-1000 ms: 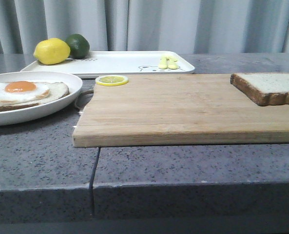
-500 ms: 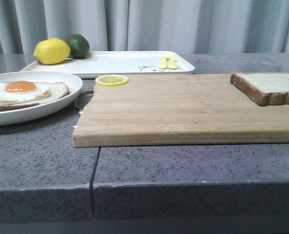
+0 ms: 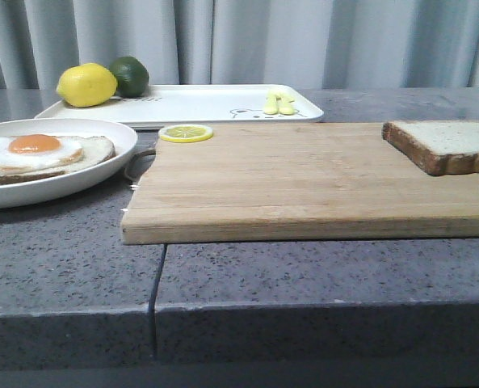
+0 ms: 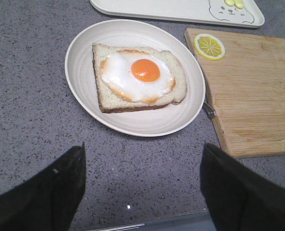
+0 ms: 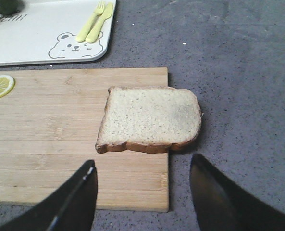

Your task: Place bread and move sandwich to tray

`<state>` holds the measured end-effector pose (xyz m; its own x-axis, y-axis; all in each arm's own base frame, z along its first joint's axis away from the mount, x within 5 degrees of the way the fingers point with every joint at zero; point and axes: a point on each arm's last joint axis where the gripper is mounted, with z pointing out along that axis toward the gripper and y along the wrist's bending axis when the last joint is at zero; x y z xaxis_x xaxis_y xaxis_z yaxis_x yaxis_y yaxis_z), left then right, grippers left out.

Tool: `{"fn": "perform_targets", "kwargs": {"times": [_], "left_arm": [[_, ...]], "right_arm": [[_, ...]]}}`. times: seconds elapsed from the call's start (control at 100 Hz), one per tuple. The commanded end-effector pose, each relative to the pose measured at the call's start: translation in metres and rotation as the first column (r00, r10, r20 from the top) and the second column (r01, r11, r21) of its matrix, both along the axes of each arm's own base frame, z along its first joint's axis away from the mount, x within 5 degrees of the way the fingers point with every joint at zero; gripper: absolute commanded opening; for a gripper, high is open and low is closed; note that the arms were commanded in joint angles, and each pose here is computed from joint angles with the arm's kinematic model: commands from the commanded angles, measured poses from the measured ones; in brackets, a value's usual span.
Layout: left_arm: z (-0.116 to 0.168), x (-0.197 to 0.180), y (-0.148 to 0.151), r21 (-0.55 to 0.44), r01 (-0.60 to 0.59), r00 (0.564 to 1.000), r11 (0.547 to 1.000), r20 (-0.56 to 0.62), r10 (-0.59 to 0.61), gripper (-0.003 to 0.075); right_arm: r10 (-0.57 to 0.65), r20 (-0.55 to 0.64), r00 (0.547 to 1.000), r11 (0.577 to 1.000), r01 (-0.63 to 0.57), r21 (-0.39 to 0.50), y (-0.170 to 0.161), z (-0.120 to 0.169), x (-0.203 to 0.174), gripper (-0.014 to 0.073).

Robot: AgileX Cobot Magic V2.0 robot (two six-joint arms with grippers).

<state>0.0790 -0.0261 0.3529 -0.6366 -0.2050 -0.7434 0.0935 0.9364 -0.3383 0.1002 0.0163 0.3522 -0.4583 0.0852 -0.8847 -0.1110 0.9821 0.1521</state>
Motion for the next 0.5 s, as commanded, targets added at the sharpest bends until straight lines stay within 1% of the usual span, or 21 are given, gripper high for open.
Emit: {"fn": "perform_targets", "kwargs": {"times": [0.0,0.04,0.09,0.21,0.31,0.49], "left_arm": [[0.014,0.003,-0.001,-0.035,-0.003,0.997,0.999,0.077,0.006,0.0471],[0.014,0.003,-0.001,-0.035,-0.003,0.997,0.999,0.077,0.006,0.0471],[0.014,0.003,-0.001,-0.035,-0.003,0.997,0.999,0.077,0.006,0.0471],[0.014,0.003,-0.001,-0.035,-0.003,0.997,0.999,0.077,0.006,0.0471],[0.014,0.003,-0.001,-0.035,-0.003,0.997,0.999,0.077,0.006,0.0471],[0.014,0.003,-0.001,-0.035,-0.003,0.997,0.999,0.077,0.006,0.0471]], "right_arm": [[0.004,0.079,0.997,1.000,-0.005,0.008,0.000,0.013,0.014,0.0438],[0.000,0.065,0.998,1.000,-0.002,0.023,-0.001,0.011,0.020,0.0438],[-0.012,0.058,0.998,1.000,0.011,0.019,-0.005,0.009,0.028,0.0438],[-0.108,0.044,0.993,0.993,0.106,0.051,-0.022,0.005,0.045,0.0438],[-0.174,0.025,0.985,0.981,0.170,0.098,-0.037,0.001,0.055,0.0438],[-0.189,-0.005,0.982,0.958,0.186,0.219,-0.052,-0.013,0.072,0.0438]]}}
